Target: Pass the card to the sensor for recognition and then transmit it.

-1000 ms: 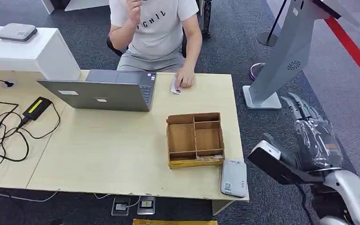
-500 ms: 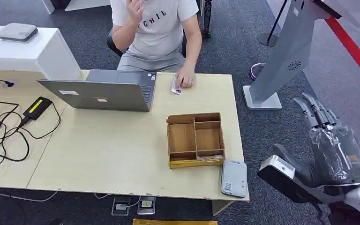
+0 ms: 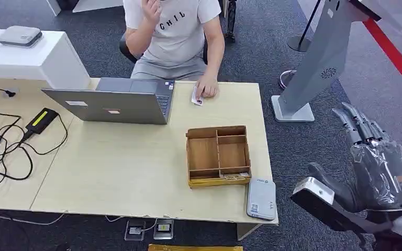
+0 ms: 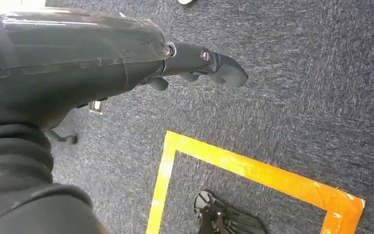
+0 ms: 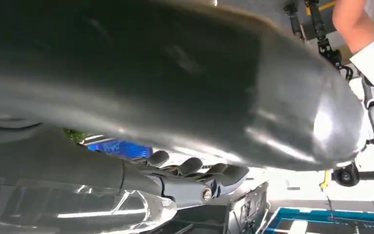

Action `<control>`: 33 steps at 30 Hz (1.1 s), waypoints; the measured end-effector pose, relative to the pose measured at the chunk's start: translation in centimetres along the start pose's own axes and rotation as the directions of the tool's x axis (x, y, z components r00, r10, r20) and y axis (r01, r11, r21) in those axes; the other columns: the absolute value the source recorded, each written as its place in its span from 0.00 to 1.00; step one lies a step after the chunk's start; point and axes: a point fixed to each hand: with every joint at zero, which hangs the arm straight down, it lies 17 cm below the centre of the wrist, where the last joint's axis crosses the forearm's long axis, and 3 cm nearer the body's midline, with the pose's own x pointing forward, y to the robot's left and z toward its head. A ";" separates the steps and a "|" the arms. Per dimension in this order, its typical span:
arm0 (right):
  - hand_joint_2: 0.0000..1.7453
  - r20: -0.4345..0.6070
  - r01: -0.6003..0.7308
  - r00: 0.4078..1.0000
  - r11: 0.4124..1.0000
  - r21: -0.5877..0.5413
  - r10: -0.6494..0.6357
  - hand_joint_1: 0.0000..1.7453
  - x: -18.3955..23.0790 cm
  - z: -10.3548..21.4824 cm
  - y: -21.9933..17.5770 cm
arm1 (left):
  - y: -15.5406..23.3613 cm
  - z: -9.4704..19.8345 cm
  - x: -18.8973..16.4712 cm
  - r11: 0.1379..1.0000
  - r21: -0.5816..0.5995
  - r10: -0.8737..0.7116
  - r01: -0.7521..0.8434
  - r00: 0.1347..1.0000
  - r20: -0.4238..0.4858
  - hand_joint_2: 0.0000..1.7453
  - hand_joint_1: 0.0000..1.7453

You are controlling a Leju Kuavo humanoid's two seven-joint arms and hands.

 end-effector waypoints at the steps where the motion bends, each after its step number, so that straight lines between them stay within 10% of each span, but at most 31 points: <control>1: 0.00 0.001 0.000 1.000 1.000 -0.001 0.000 0.00 0.0 0.0 -0.1 | 0.0 0.0 0.0 1.000 0.000 0.000 0.000 1.000 0.000 0.00 0.00; 22: 0.00 0.002 0.001 1.000 1.000 -0.002 -0.001 0.00 0.1 0.1 -0.1 | -0.3 0.0 0.0 1.000 -0.005 0.001 -0.001 1.000 0.000 0.00 0.00; 23: 1.00 0.002 0.001 1.000 1.000 -0.002 -0.001 0.00 0.1 0.1 -0.1 | -0.3 0.0 0.0 1.000 -0.005 0.001 -0.001 1.000 0.000 0.00 0.00; 33: 1.00 0.070 0.145 0.989 0.969 -0.200 -0.134 0.00 2.1 -1.1 0.0 | 0.7 -0.1 -0.5 0.995 0.094 0.040 -0.037 0.998 -0.037 0.00 0.00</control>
